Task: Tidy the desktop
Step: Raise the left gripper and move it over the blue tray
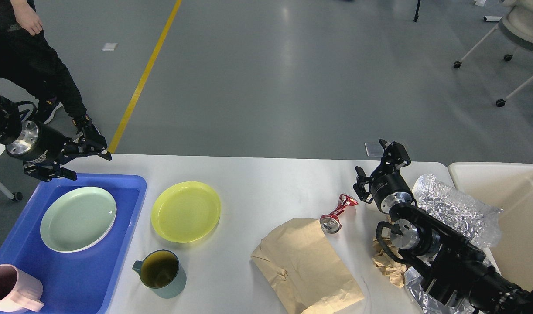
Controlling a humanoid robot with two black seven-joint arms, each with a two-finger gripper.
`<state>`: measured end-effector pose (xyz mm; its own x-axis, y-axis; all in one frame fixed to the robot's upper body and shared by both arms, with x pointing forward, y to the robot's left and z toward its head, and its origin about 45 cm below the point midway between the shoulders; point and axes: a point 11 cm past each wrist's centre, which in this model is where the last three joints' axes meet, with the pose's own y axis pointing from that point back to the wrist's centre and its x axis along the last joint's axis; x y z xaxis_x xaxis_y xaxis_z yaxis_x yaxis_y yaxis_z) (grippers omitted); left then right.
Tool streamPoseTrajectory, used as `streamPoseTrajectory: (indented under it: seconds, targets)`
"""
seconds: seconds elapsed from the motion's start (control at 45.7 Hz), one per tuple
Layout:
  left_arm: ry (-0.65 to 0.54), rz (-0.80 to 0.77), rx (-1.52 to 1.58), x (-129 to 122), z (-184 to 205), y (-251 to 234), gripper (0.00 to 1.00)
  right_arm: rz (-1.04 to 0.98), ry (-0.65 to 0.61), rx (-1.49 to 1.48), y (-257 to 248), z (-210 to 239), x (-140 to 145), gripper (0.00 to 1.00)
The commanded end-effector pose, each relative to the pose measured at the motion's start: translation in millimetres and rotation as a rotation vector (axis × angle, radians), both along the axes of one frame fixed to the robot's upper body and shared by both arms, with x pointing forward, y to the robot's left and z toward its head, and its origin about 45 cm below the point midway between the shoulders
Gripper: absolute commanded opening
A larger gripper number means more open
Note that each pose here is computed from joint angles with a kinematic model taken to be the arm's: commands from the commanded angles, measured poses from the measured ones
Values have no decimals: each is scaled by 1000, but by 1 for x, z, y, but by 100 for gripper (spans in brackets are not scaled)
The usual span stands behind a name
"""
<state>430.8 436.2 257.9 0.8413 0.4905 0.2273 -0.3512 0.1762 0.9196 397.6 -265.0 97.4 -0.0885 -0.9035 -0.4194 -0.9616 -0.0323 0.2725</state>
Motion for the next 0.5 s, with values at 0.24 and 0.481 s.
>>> streamPoseTrajectory:
  seconds: [0.24, 0.481]
  targets:
    - [59, -247, 213, 30, 9, -76, 97, 0, 0, 0, 0, 0, 0, 100]
    - [301, -354, 423, -4, -2, -99, 97, 0, 0, 0, 0, 0, 0, 100]
